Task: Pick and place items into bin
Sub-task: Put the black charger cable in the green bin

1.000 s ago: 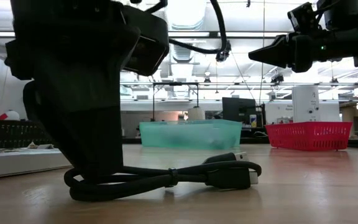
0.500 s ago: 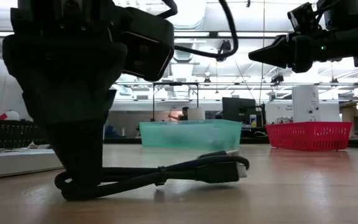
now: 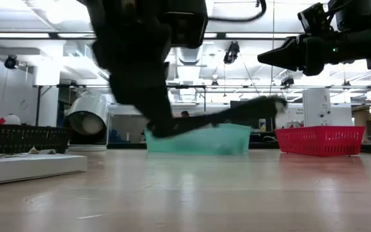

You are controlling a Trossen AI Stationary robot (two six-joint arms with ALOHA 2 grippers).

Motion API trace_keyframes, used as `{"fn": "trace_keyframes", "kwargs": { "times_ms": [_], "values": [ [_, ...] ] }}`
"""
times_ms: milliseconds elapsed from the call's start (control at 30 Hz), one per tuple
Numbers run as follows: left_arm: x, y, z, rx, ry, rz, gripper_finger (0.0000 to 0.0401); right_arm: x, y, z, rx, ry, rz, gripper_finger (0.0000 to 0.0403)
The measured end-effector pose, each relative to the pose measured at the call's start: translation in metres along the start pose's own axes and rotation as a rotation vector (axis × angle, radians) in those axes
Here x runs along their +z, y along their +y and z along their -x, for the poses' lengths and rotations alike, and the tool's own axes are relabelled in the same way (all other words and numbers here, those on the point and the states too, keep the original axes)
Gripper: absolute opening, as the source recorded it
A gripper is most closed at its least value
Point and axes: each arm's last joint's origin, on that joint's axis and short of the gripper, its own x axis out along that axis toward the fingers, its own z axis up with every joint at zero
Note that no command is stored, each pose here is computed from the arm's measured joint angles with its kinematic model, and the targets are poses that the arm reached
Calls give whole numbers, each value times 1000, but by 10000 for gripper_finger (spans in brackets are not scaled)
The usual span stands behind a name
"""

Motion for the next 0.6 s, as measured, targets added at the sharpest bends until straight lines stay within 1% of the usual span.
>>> {"fn": "trace_keyframes", "kwargs": {
  "times_ms": [67, 200, 267, 333, 433, 500, 600],
  "values": [
    [11, 11, 11, 49, -52, -70, 1, 0, 0, 0, 0, 2, 0, 68],
    [30, 39, 33, 193, -127, -228, 1, 0, 0, 0, 2, 3, -1, 68],
    [38, 54, 45, 268, -141, -293, 0, 0, 0, 0, 0, 2, 0, 68],
    [49, 69, 59, 323, -185, -343, 0, 0, 0, 0, 2, 4, 14, 68],
    [63, 96, 84, 425, -226, -380, 0, 0, 0, 0, 0, 1, 28, 68],
    [71, 118, 98, 502, -245, -374, 0, 0, 0, 0, -2, -1, 42, 68],
    [80, 153, 119, 566, -263, -339, 0, 1, 0, 0, -2, -3, 49, 68]
  ]
}}
